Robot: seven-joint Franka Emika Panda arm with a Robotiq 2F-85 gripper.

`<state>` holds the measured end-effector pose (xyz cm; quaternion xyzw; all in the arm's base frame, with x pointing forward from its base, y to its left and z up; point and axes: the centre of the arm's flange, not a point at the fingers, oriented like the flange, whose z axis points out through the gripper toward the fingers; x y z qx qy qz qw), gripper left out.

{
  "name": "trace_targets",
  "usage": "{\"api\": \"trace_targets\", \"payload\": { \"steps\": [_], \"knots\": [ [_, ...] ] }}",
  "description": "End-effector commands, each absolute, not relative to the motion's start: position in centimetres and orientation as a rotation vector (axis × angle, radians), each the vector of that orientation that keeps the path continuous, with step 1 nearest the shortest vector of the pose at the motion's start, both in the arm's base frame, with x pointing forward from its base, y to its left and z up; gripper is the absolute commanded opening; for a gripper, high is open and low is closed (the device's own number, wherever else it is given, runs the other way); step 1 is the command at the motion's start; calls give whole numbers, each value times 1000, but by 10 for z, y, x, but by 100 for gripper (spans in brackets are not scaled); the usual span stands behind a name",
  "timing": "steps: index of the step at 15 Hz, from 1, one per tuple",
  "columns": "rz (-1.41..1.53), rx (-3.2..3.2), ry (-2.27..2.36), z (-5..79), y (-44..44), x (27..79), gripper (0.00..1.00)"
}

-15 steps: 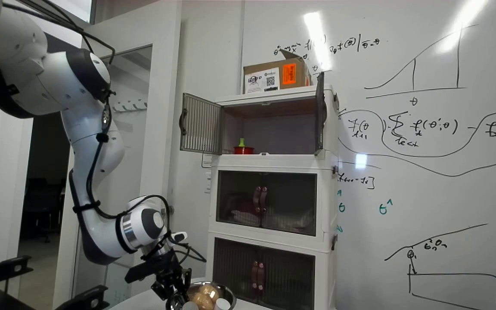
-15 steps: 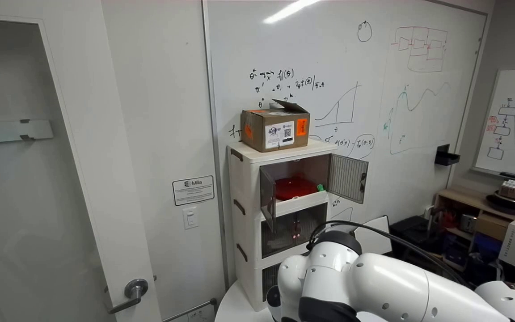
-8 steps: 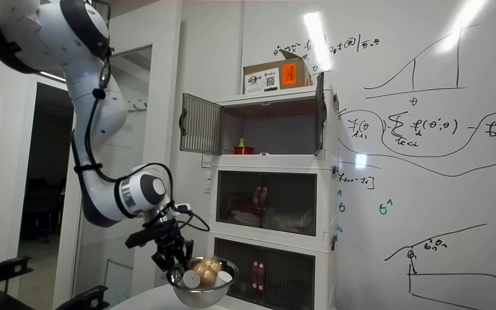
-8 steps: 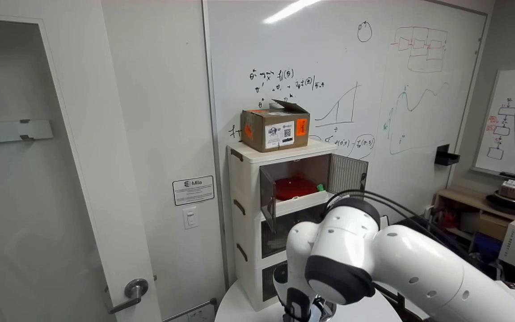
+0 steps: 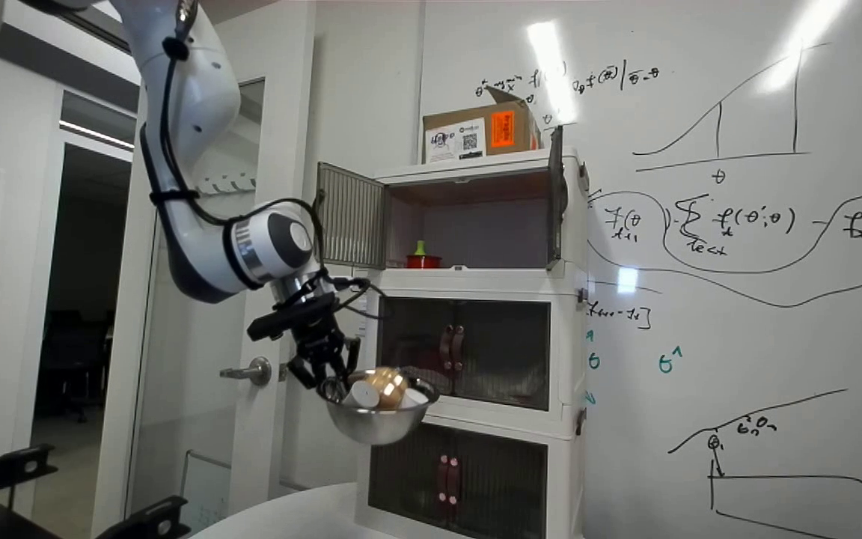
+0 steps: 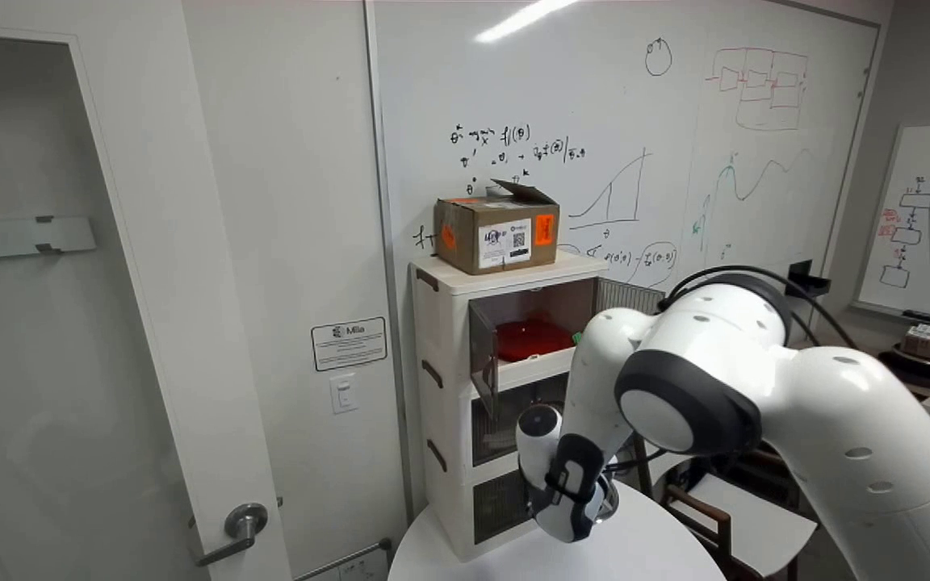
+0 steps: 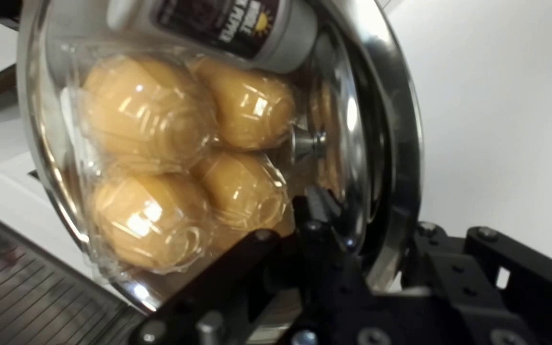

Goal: Transfer the bowl to the open cabinet

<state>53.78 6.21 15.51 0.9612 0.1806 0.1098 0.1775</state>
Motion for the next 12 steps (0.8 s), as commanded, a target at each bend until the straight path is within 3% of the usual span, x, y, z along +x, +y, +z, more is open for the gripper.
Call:
{"api": "trace_targets", "payload": {
  "steps": [1, 12],
  "knots": [
    [415, 2671, 521, 250, 50, 535, 7],
    [466, 2445, 556, 400, 70, 619, 6]
  ]
}}
